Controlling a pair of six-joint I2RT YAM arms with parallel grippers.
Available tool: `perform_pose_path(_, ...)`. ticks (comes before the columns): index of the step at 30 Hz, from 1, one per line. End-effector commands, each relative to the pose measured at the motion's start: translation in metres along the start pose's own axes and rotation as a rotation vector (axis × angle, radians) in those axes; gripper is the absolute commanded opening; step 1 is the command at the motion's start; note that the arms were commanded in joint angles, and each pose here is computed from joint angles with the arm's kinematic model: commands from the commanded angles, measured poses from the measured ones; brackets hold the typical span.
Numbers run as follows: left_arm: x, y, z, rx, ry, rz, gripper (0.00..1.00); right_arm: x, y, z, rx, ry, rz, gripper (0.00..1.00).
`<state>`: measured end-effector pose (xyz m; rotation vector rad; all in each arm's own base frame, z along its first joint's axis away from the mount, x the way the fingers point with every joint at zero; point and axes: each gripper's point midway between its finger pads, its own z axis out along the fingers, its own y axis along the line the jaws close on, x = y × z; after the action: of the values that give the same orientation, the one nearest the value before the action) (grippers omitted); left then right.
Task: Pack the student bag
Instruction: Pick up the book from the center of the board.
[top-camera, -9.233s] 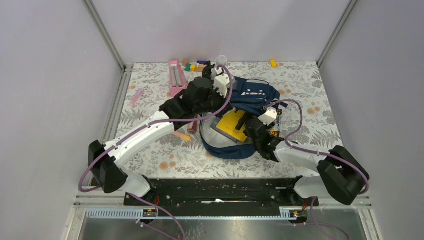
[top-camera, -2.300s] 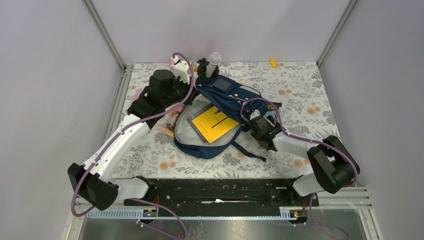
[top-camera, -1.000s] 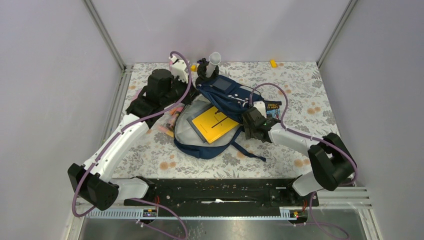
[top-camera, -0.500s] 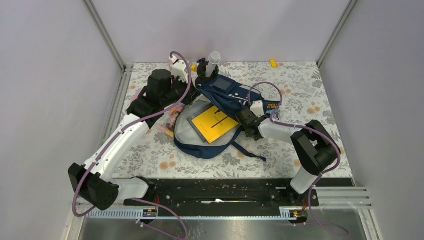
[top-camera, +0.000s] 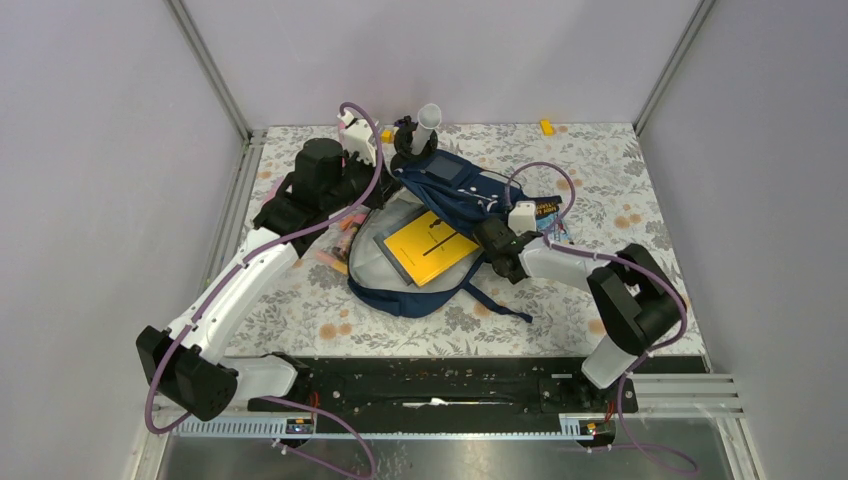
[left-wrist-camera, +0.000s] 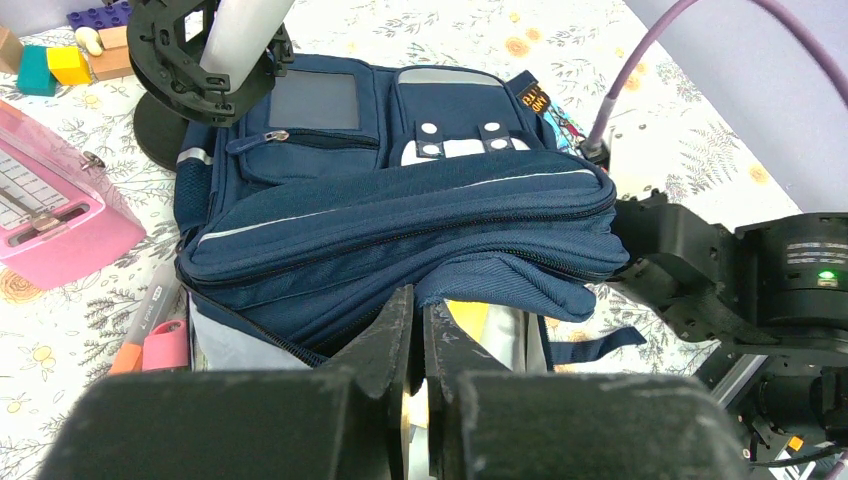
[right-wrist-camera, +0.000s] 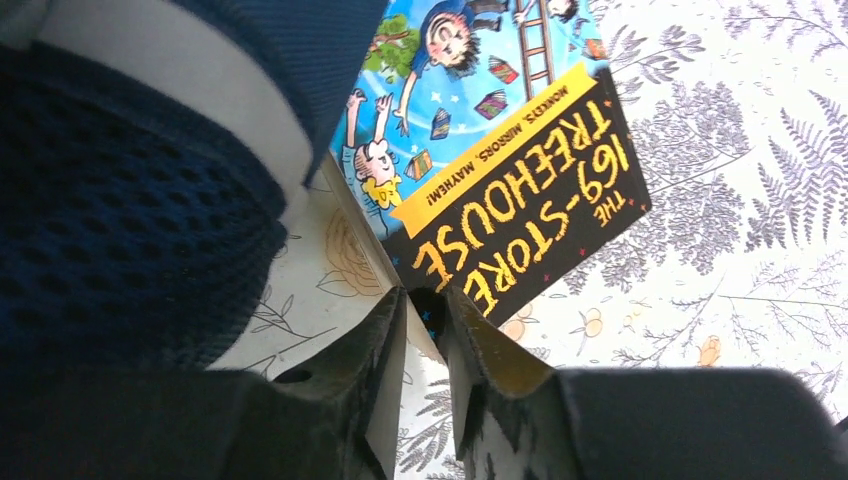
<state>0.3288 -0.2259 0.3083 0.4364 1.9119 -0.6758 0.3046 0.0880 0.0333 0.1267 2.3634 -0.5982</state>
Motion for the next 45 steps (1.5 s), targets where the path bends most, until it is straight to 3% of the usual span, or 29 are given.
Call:
perform_pose_path(1,-0.066,-0.015,-0.019,0.043,-0.234,0.03,0.0,-0.023,-0.028,-0.01,0.047,-0.069,0.117,0.24)
perform_pose_path(5,-0.067,-0.015,-0.02,0.047,-0.238,0.03,0.0,-0.02,-0.04,-0.001,-0.007,0.0,0.228,0.0)
perform_pose_path(10,-0.068,-0.016,-0.021,0.047,-0.242,0.031,0.0,-0.018,-0.05,0.002,-0.057,0.02,0.31,0.0)
perform_pose_path(22,-0.071,-0.019,-0.026,0.056,-0.254,0.033,0.0,-0.026,-0.045,0.002,-0.116,0.089,0.228,0.0)
perform_pose_path(28,-0.064,-0.022,-0.015,0.088,-0.218,0.008,0.01,-0.041,-0.064,-0.013,-0.11,-0.019,0.31,0.0)
perform_pose_path(31,-0.062,-0.025,-0.013,0.105,-0.208,0.004,0.3,-0.049,-0.074,-0.018,-0.102,-0.057,0.299,0.0)
perform_pose_path(35,-0.063,-0.032,-0.015,0.112,-0.207,0.02,0.52,-0.053,-0.085,-0.019,-0.091,-0.068,0.294,0.0)
perform_pose_path(36,-0.062,-0.036,-0.016,0.109,-0.204,0.034,0.65,-0.053,-0.086,-0.02,-0.098,-0.07,0.291,0.0)
perform_pose_path(38,-0.06,-0.044,-0.016,0.089,-0.206,0.065,0.78,-0.055,-0.088,-0.024,-0.115,-0.082,0.275,0.0)
perform_pose_path(40,-0.054,-0.058,-0.01,0.095,-0.191,0.065,0.82,-0.056,-0.091,-0.028,-0.122,-0.097,0.271,0.0)
perform_pose_path(45,-0.026,-0.117,0.034,0.221,-0.097,-0.089,0.82,-0.055,-0.094,-0.027,-0.156,-0.114,0.272,0.0)
